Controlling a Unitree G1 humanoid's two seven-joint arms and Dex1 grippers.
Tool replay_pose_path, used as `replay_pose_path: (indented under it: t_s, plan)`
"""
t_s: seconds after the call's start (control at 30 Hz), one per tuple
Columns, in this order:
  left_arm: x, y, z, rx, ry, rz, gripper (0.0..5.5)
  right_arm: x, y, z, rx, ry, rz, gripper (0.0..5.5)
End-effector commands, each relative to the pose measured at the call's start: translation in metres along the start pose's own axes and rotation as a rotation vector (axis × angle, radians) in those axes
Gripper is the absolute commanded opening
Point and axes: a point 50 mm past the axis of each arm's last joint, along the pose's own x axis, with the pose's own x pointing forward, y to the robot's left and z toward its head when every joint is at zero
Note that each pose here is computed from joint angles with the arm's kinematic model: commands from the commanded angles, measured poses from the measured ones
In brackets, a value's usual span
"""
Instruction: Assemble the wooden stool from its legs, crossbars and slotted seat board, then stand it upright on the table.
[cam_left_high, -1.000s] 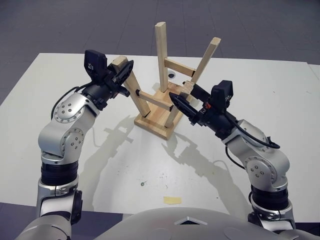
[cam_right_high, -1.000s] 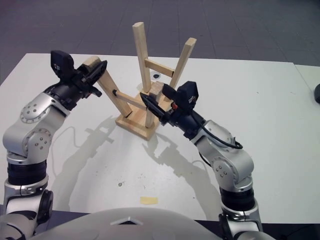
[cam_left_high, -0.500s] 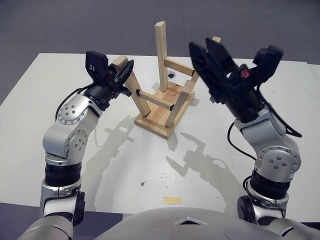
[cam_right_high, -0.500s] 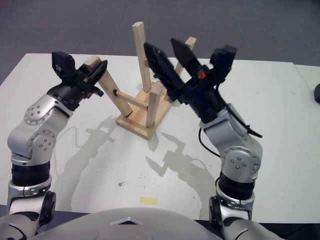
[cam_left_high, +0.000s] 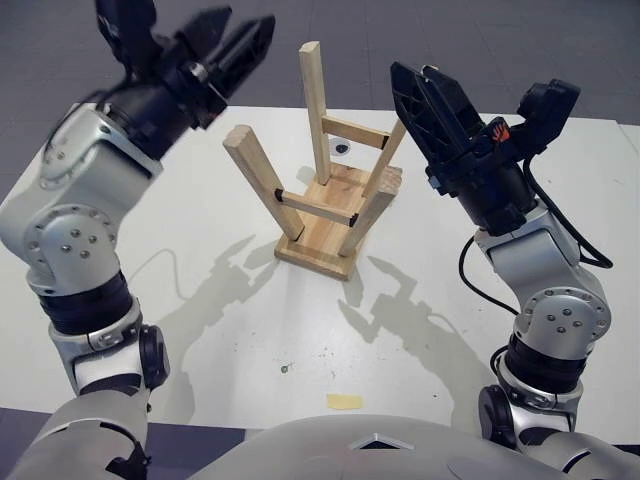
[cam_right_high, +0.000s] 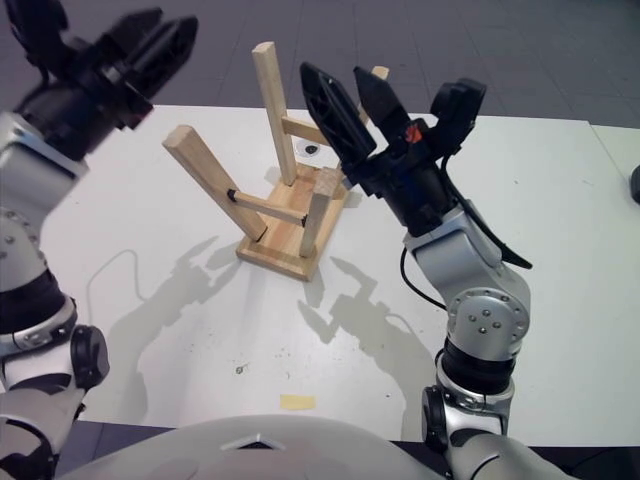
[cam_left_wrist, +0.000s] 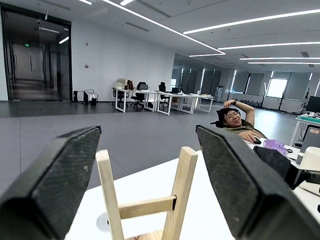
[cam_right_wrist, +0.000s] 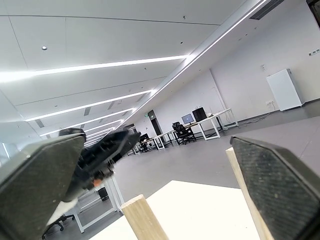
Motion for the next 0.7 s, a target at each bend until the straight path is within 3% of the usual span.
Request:
replay_pose_path:
  t_s: [0.03, 0.13, 0.23, 0.3, 0.37, 0.53, 0.7]
  plan:
    - [0.027, -0.004, 0.045, 0.092, -0.141, -0.057, 4.37, 0.004, 0.005, 0.007, -0.032, -0.021, 0.005, 5.40]
    - [0.038, -0.002, 0.038, 0.101, -0.109, -0.076, 4.85, 0.013, 0.012, 0.012, -0.038, -0.051, 0.034, 5.40]
    - [0.028, 0.006, -0.037, -0.011, 0.170, -0.088, 5.37, 0.010, 0.011, 0.006, -0.014, -0.034, 0.015, 5.40]
    - [0.012, 0.005, -0.087, -0.082, 0.343, -0.069, 5.39, 0.000, 0.002, -0.014, -0.032, 0.073, -0.063, 5.40]
    - [0.002, -0.001, -0.115, -0.122, 0.420, -0.051, 5.39, -0.010, -0.005, -0.030, -0.034, 0.142, -0.126, 5.40]
    - [0.015, -0.015, -0.102, -0.166, 0.326, -0.076, 5.39, -0.014, -0.007, -0.037, -0.030, 0.142, -0.152, 5.40]
    - [0.036, -0.022, -0.055, -0.150, 0.146, -0.093, 5.39, -0.009, -0.006, -0.033, -0.011, 0.085, -0.137, 5.40]
